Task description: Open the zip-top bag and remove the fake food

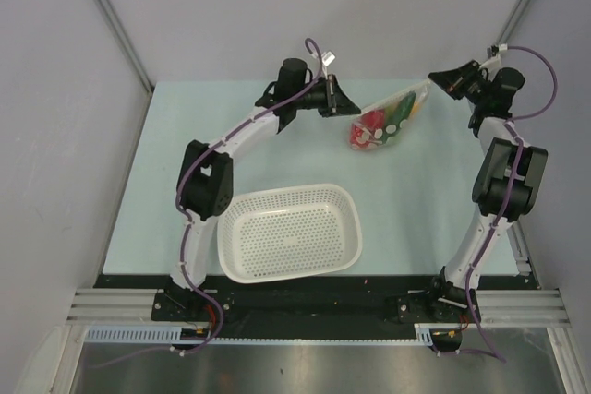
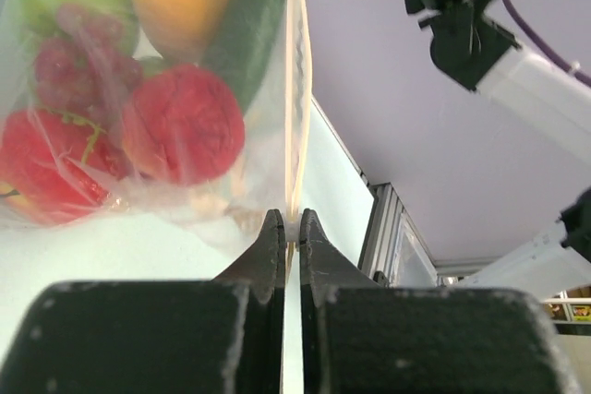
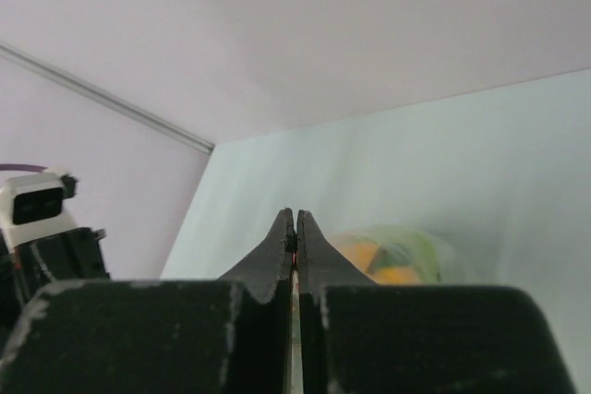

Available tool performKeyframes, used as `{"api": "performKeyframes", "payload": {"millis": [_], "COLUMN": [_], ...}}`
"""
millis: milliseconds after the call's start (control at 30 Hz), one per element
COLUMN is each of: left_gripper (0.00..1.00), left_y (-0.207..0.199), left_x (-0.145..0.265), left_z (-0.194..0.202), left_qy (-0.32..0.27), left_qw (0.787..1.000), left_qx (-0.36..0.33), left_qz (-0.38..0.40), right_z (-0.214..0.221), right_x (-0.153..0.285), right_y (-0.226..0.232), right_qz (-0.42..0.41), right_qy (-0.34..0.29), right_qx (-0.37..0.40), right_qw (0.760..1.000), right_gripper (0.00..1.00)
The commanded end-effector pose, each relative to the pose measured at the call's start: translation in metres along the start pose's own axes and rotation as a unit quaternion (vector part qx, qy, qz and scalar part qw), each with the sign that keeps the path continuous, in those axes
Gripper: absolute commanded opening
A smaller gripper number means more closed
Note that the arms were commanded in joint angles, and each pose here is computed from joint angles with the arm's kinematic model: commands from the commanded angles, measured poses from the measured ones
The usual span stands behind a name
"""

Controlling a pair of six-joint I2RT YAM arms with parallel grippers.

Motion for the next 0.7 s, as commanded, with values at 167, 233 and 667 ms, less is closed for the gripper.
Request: {"api": "performKeyframes", "payload": {"millis": [167, 233, 667], "left_gripper": [0.0, 0.0, 0.0], "left_y": [-0.055, -0.057, -0.063], "left_x": [-0.005, -0.011, -0.04], "left_z": [0.013, 0.018, 0.038], "left_qy": [0.012, 0.013, 0.02], "left_qw": [0.997, 0.997, 0.996], "left_qx": [-0.01, 0.008, 0.017], "left_qz": [0.07, 0.072, 0.08], "right_z": [0.001, -0.001, 0.028], "right_x": [-0.015, -0.004, 0.052], "right_y": [0.005, 0.014, 0.079], "right_qz": [0.157, 0.247, 0.374], "right_qy": [0.106, 0.152, 0.183], "right_qx": [-0.076, -0.133, -0.198], "right_qw": [0.979, 0.948, 0.888], "right_gripper": [0.59, 0.76, 1.0]}}
Point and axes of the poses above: each gripper's point midway between its finger pads, its own x axis back along the fingers, its own y axis along the line the jaws close on, z = x × y, the point moved 7 cm from there along x, back along the fingers, and after that the axes turned 7 degrees about x, right-handed, at the moved point
